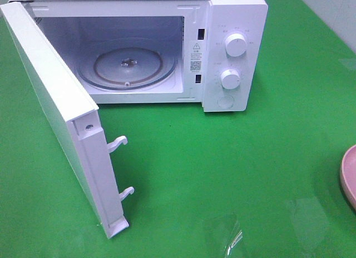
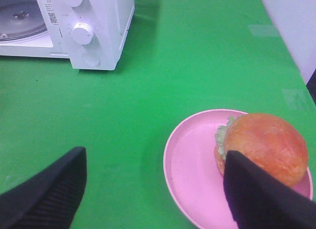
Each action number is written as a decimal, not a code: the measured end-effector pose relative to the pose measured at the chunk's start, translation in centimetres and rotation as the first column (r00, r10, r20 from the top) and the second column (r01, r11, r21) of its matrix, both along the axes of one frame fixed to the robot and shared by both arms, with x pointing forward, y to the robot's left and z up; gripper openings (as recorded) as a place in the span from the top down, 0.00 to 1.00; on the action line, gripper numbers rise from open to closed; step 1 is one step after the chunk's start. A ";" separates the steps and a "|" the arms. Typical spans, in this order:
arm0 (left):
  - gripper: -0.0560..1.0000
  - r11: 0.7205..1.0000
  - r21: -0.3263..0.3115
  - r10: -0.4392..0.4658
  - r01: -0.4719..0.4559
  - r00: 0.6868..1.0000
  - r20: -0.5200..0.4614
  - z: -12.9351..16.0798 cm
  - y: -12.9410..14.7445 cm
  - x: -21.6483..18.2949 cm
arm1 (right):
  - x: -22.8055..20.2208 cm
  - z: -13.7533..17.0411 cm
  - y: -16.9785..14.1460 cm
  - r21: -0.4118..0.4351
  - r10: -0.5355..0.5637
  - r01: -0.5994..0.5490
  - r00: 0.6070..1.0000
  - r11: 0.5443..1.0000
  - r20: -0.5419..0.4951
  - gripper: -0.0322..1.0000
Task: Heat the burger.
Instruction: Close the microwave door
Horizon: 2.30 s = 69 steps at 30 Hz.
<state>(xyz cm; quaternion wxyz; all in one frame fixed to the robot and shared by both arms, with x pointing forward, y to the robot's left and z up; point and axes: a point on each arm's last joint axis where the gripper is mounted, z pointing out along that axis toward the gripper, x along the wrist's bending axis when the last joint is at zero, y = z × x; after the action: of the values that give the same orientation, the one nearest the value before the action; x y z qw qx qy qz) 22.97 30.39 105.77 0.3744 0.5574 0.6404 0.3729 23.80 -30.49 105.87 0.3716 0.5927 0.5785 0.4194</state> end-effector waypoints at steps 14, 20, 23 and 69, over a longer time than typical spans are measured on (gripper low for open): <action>0.09 1.000 0.019 -0.019 0.018 0.999 0.048 0.9 -0.1 0.4 | 0.0 0.0 0.0 0.000 0.000 0.000 1.000 1.000 0.000 0.25; 0.31 1.000 0.021 -0.021 0.020 0.998 0.051 1.9 0.0 2.8 | 0.0 0.0 0.0 0.000 0.000 0.000 1.000 1.000 0.000 0.25; 0.51 1.000 0.019 -0.023 0.023 0.999 0.041 2.1 0.0 4.1 | 0.0 0.0 0.0 0.000 0.000 0.000 1.000 1.000 0.000 0.25; 0.95 0.926 0.062 -0.374 0.372 0.889 0.263 -8.6 -4.1 23.0 | 0.0 0.0 0.0 0.001 0.000 0.000 1.000 1.000 0.000 0.26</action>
<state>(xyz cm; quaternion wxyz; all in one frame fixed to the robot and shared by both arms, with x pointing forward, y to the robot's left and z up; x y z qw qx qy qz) 45.92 26.34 97.18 0.5199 0.6156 0.4627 0.3696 23.80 -30.49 105.87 0.3714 0.5930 0.5783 0.4196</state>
